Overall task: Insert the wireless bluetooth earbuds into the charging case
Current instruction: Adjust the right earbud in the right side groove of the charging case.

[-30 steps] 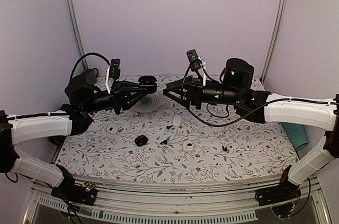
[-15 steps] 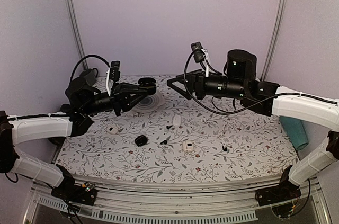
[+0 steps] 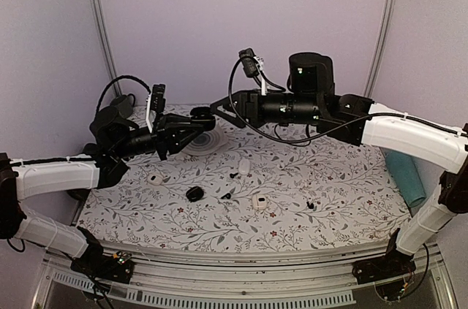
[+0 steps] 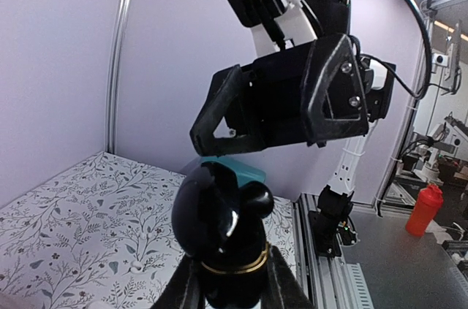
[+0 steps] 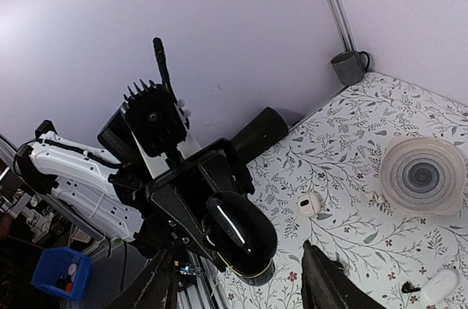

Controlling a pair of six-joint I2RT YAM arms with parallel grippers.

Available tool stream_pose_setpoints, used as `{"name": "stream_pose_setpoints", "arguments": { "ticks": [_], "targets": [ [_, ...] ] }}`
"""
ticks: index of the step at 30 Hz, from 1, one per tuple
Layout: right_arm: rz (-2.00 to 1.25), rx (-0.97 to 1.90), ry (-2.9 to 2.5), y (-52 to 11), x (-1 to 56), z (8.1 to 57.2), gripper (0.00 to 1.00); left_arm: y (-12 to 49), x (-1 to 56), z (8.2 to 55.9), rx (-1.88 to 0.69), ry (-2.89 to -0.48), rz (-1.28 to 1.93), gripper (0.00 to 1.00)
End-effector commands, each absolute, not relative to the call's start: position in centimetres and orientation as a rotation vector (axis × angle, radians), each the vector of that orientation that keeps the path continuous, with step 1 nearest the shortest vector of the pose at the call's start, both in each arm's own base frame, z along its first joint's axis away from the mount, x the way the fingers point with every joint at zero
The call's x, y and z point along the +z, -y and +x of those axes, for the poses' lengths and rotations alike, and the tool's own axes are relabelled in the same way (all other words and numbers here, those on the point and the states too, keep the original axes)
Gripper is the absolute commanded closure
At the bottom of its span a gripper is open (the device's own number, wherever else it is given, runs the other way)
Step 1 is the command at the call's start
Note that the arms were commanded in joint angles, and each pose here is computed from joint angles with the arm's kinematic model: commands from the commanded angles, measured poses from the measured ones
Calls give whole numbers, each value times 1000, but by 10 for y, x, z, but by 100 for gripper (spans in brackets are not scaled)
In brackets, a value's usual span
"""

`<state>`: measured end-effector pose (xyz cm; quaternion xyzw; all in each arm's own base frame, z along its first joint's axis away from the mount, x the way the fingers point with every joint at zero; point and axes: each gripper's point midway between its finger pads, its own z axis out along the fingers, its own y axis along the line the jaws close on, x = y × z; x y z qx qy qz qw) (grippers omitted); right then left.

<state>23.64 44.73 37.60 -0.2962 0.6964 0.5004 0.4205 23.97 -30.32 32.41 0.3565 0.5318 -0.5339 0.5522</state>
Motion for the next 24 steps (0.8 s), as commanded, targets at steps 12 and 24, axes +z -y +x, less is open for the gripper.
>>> {"name": "stream_pose_setpoints", "arguments": {
  "ticks": [12, 24],
  "targets": [
    [-710, 1289, -1844, -457, 369, 231, 44, 300, 319, 247, -1229, -1264, 833, 100],
    [-704, 1300, -1852, -461, 373, 226, 49, 301, 312, 253, -1212, -1305, 816, 100]
  ]
}}
